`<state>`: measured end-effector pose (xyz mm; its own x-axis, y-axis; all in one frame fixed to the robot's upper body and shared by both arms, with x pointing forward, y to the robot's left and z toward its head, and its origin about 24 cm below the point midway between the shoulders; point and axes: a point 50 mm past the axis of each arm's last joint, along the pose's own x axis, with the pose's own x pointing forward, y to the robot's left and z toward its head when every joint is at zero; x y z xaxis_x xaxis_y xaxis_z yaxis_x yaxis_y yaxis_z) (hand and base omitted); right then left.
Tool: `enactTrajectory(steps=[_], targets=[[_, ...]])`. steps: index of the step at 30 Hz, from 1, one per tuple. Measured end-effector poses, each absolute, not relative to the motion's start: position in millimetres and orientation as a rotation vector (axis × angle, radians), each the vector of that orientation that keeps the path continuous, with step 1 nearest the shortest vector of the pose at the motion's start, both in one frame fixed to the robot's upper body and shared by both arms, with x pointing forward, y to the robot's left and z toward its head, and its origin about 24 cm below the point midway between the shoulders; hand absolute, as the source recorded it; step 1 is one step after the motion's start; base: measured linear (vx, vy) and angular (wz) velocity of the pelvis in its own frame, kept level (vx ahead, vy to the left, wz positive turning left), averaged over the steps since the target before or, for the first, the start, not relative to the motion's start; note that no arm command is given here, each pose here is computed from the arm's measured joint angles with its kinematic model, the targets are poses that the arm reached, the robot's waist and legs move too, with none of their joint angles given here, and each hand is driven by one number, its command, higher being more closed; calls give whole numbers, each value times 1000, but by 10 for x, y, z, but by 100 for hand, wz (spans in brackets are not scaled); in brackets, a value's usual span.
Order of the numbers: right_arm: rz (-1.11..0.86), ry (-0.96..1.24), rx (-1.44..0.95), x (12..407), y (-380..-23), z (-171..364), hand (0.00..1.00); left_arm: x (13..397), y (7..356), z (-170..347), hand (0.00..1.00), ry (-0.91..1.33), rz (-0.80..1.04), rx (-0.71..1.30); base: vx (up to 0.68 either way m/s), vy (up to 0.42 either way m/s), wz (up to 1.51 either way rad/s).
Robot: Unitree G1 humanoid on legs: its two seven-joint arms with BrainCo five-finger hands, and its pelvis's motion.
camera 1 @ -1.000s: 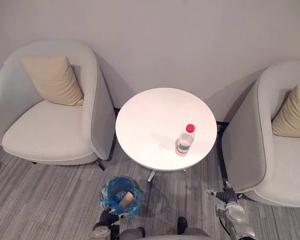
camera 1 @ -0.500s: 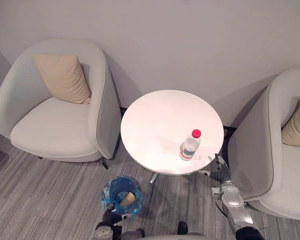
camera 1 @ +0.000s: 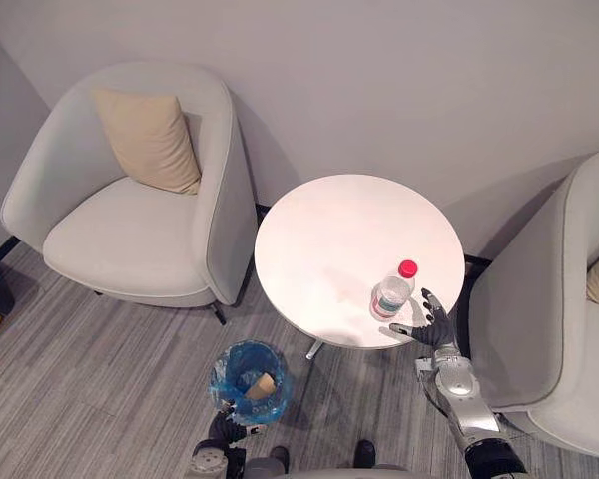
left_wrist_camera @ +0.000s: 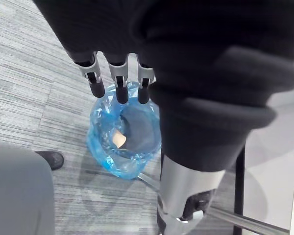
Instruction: Gather rubbish on tea table into small bin, then transfer packed bag to large trash can.
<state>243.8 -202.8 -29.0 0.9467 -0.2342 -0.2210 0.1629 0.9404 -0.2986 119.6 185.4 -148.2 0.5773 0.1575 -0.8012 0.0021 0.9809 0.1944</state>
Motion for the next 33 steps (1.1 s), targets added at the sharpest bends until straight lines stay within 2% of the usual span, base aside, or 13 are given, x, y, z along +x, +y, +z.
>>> enactTrajectory(steps=[19,20,33], targets=[[-231,147,-177,2768,-1969,3,0,1325,1807,-1397,0,872,82,159,-28,-3,4],[-229,145,-177,2774,-1965,9,100,1325,1807,-1397,0,871,83,158,-27,-9,11],[-178,95,-150,2955,-1840,163,100,1362,1762,-1358,0,838,64,138,-2,0,1]])
